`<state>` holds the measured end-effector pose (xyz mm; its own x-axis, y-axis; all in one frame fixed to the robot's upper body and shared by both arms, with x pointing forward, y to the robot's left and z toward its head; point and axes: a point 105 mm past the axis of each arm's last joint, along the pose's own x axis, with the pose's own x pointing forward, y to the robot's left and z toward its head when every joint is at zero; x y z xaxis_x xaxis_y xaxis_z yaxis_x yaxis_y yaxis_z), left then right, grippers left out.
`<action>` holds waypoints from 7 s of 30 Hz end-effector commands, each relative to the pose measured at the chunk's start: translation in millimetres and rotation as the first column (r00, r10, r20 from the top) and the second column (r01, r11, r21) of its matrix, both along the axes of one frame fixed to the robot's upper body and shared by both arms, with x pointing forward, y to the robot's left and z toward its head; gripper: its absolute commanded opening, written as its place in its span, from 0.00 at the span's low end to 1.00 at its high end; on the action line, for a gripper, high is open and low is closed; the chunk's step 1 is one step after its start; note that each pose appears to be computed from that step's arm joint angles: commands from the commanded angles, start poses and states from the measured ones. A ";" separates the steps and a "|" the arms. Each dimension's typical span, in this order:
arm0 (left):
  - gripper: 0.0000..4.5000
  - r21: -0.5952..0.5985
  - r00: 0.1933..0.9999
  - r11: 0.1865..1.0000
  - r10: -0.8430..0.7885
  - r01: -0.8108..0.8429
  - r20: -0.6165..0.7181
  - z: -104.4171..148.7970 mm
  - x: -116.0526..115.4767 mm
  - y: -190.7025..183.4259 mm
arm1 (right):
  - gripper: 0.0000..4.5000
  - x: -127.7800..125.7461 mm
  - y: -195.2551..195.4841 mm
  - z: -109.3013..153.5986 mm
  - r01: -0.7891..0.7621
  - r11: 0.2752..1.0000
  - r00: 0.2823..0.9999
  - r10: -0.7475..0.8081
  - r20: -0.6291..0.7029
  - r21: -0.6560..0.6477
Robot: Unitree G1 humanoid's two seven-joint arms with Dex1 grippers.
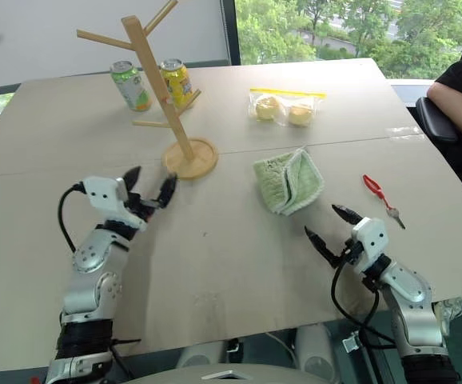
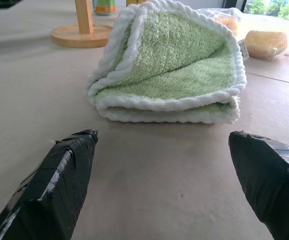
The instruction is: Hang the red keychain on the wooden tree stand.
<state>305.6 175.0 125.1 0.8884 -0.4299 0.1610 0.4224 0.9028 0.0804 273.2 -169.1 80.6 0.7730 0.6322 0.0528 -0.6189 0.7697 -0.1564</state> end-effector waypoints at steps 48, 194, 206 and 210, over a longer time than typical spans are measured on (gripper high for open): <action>1.00 0.257 0.873 0.856 -0.481 0.448 0.080 -22.6 -74.4 -66.7 | 1.00 55.8 71.8 69.9 0.173 0.985 0.948 -0.163 -0.272 0.013; 1.00 0.267 0.663 0.648 -0.747 0.713 0.042 -39.0 -92.4 -99.4 | 0.12 68.8 -93.6 0.8 0.116 0.989 0.939 -0.140 -0.314 -0.094; 1.00 0.270 0.678 0.665 -0.733 0.697 0.052 -36.3 -86.9 -100.7 | 0.01 68.7 -97.8 6.7 0.141 0.985 0.942 -0.165 -0.291 -0.102; 1.00 0.232 0.764 0.758 -0.640 0.609 0.084 -25.2 -68.3 -95.3 | 0.01 74.9 -80.1 44.7 0.098 0.992 0.976 -0.111 -0.186 -0.080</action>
<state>228.3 78.1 82.6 0.3334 -0.9393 0.0811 0.8911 0.3420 0.2983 344.0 -259.4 93.6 0.8270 0.5147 -0.2260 -0.5369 0.8424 -0.0462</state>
